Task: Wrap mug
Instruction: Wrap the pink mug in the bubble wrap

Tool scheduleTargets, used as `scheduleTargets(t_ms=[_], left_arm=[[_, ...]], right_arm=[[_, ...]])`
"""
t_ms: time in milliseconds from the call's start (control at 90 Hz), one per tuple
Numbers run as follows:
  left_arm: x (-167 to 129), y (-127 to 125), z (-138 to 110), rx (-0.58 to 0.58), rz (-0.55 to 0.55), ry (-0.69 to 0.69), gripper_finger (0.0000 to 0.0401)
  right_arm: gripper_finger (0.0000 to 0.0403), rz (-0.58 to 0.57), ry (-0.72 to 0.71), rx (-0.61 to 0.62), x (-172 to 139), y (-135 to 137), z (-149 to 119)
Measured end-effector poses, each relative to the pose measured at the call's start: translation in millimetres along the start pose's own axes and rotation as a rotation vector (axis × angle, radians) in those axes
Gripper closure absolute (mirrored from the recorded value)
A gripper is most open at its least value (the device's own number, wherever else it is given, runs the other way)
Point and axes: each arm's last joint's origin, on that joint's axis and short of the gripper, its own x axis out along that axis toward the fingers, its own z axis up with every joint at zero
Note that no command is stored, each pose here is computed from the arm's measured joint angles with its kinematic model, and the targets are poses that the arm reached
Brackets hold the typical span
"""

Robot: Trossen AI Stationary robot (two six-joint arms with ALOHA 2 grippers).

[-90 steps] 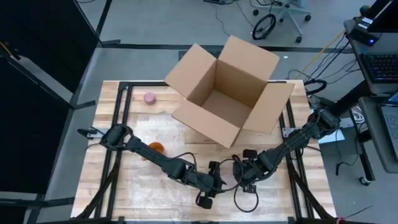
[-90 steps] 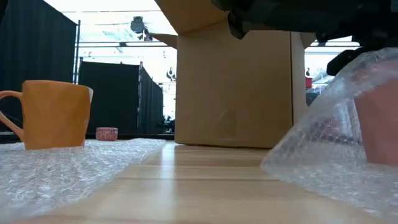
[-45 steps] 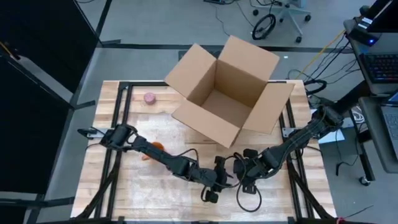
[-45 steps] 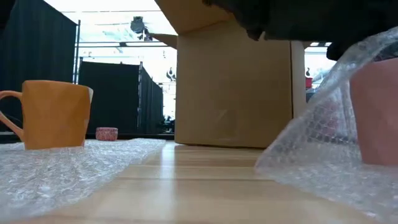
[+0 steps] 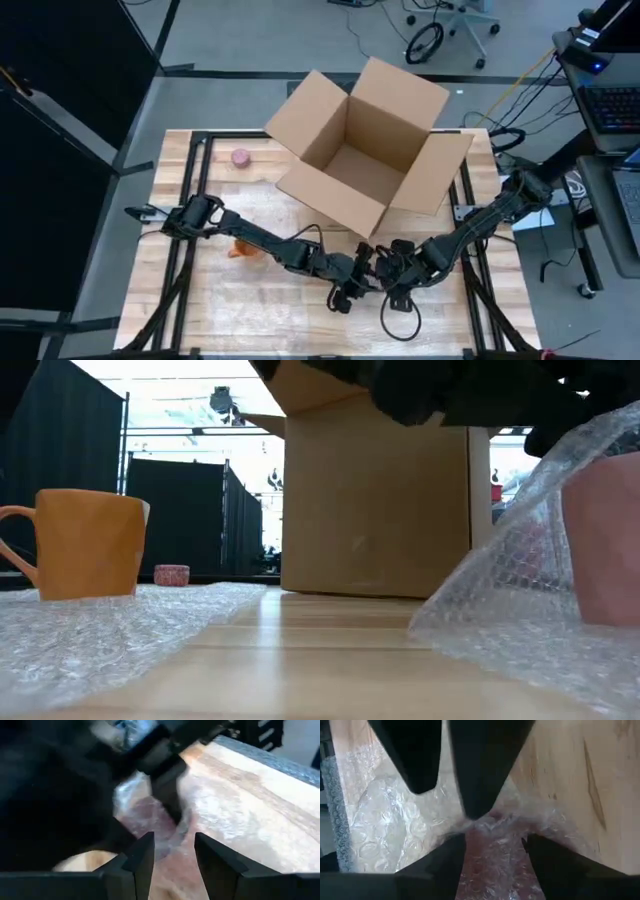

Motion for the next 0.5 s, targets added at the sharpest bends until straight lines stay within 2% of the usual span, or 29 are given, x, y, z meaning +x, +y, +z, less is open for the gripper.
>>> scheduleTargets(t_ms=[222,500], left_arm=[[21.8,-3.7,-17.5,0.124,0.046,-0.064,0.027],[23.4,0.0,-26.3,0.129,-0.004,-0.037,0.027]], right_arm=[[0.02,0.001,0.004,-0.011,-0.1,-0.3,-0.2],[0.02,0.0,0.0,-0.029,-0.4,-0.4,0.4]])
